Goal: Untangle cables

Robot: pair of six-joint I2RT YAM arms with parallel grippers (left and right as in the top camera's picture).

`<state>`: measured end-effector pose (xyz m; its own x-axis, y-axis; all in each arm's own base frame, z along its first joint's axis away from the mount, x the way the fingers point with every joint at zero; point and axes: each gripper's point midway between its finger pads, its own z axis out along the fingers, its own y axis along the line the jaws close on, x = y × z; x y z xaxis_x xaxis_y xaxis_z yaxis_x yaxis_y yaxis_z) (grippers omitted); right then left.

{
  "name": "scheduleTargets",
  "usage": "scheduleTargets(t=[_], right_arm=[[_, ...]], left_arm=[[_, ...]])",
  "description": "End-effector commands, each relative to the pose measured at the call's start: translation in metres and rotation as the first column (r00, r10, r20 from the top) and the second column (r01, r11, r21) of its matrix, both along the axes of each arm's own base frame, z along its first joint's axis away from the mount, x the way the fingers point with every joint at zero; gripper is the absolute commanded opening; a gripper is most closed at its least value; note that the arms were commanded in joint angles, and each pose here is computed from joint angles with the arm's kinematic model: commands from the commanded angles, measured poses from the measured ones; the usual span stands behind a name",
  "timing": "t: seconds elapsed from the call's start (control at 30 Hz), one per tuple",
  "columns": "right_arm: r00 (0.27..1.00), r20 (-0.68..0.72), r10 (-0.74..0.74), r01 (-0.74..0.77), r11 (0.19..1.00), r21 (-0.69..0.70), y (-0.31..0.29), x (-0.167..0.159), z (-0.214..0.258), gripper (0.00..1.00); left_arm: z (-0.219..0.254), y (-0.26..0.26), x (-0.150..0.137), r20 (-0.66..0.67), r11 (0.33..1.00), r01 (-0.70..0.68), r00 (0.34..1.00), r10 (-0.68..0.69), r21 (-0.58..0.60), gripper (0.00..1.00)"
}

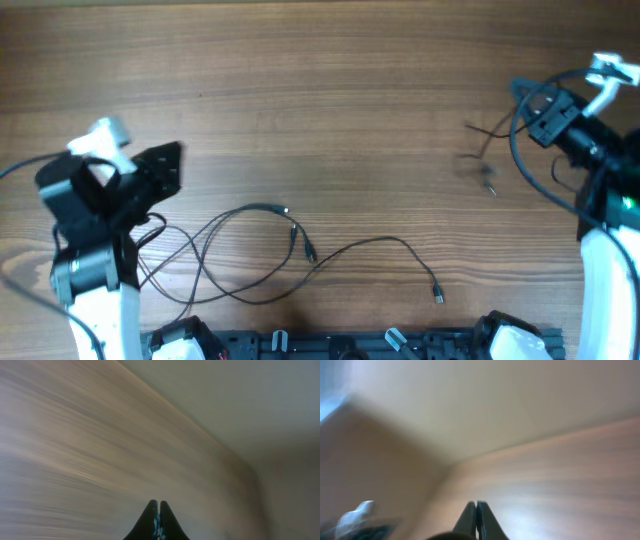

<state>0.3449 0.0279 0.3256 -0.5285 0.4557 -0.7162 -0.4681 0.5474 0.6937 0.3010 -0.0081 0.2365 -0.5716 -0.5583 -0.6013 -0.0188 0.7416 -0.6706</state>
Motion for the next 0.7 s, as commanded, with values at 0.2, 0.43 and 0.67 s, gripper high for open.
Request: scheduleTargets(t=[0.2,0.43,0.67], right_arm=[[0.615,0.052,0.787,-0.789,0.612,0.054,0.170,-0.090,0.008,0.04],[0.544,0.040,0.838,-0.838,0.541,0.071,0.188,-0.083,-0.021,0.05],[0.865,-0.181,0.469,-0.459,0.883,0.097,0.183,-0.004,-0.063,0.05]], left_arm=[[-0.030,-0.172,-0.040,0.035,0.625,0.736,0.654,-0.755,-0.260,0.05],[-0.065,-0.169,-0.031,-0.133,0.744,0.656,0.732,-0.668,-0.123,0.08],[-0.111,-0.128,-0.027,-0.373,0.870,0.492,0.814,-0.444,0.037,0.04]])
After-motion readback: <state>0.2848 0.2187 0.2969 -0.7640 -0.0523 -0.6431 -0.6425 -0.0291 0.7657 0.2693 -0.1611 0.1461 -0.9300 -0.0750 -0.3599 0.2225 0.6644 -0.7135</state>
